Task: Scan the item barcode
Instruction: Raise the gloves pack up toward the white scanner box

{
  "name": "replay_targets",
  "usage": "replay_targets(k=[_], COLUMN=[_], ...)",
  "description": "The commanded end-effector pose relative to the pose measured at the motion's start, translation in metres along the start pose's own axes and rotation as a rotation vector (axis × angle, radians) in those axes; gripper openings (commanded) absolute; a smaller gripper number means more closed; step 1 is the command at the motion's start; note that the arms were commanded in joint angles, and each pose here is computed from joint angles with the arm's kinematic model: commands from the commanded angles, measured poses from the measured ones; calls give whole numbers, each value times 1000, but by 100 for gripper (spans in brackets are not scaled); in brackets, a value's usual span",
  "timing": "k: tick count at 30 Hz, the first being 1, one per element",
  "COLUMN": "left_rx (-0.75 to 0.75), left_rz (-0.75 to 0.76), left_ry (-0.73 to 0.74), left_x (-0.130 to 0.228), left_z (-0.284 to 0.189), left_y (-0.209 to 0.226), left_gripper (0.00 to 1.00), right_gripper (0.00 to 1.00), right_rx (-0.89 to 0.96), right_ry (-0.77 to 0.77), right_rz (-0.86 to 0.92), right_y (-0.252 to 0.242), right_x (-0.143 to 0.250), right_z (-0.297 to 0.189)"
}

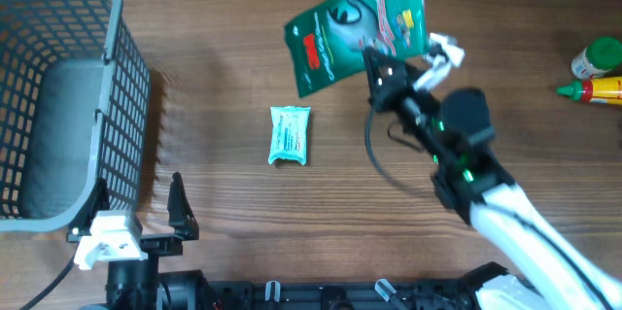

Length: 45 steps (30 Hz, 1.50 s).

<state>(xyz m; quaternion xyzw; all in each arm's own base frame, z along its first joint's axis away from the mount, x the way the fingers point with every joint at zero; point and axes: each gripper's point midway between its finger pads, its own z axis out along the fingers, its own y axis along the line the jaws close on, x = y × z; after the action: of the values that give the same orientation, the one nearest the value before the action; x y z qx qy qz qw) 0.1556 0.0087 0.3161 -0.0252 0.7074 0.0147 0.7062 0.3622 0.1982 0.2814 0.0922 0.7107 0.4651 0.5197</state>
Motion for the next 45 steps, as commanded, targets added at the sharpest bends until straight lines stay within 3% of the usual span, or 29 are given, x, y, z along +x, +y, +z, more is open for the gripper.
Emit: replay_targets(k=[1, 6, 9, 15, 22, 34, 37, 45], left_rx=[-10, -10, -10, -10, -10, -10, -10, -10], left_rz=[-9, -9, -9, -9, -9, -9, -9, -9], left_ry=[-10, -10, -10, -10, -10, -10, -10, -10], left_x=[-1, -1, -1, -1, -1, -1, -1, -1], left_z=[-1, -1, -1, -1, -1, -1, -1, -1], left_y=[2, 2, 2, 2, 2, 2, 2, 2], left_gripper=[100, 100, 100, 100, 100, 100, 100, 100], right_gripper=[4, 4, 4, 4, 4, 4, 5, 5], right_rx=[-159, -215, -230, -116, -132, -87, -8, 4], right_ry=[195, 296, 288, 214, 296, 310, 346, 357], right_rz=[186, 221, 208, 269, 362, 318, 298, 245], right_y=[-16, -48, -62, -121, -157, -182, -210, -220], right_x=[27, 43, 31, -8, 12, 23, 27, -18], right_z=[33, 86, 124, 151, 185, 186, 176, 145])
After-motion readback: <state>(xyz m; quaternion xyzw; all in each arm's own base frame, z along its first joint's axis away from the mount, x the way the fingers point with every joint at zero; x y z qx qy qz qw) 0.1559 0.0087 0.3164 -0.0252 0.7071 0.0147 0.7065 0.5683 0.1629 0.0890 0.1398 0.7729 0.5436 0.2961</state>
